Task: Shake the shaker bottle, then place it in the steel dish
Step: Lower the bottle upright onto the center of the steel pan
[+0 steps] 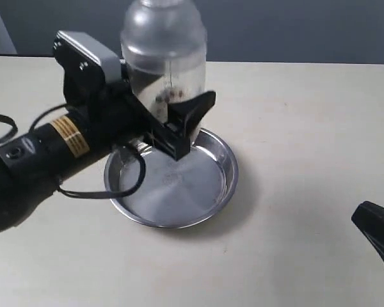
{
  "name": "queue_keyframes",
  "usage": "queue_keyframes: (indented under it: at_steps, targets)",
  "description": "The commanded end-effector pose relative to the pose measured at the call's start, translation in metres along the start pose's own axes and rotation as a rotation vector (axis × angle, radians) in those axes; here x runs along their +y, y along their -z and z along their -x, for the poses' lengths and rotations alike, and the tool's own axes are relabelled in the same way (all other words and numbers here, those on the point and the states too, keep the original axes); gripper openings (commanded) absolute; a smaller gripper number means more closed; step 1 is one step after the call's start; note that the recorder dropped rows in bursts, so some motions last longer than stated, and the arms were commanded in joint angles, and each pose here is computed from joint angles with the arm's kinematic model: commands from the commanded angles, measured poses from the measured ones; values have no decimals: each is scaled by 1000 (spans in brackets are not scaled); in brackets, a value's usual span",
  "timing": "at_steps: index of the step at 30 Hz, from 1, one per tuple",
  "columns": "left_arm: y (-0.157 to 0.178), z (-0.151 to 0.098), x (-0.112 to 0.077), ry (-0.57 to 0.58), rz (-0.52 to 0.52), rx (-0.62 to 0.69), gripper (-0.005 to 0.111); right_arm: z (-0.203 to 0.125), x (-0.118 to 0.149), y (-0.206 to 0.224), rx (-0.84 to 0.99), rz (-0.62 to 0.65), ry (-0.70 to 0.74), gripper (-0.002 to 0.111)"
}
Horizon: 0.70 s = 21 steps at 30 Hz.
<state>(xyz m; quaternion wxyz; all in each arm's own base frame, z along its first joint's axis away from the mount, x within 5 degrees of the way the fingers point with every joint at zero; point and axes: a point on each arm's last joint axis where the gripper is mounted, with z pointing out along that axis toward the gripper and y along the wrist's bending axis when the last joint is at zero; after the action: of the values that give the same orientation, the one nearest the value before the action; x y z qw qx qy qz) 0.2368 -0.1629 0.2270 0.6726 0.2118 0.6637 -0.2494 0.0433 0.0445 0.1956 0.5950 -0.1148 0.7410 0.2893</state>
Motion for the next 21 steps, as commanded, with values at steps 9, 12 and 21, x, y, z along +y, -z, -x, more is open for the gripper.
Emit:
queue_keyframes:
  at_steps: [9, 12, 21]
  targets:
    - [-10, -47, 6, 4, 39, 22, 0, 0, -1, 0, -6, -8, 6, -1]
    - [-12, -60, 6, 4, 30, 31, 0, 0, -1, 0, -9, -9, 4, -1]
    - [-23, -107, 14, 77, 97, 135, 0, 0, -1, 0, -9, -9, 4, -1]
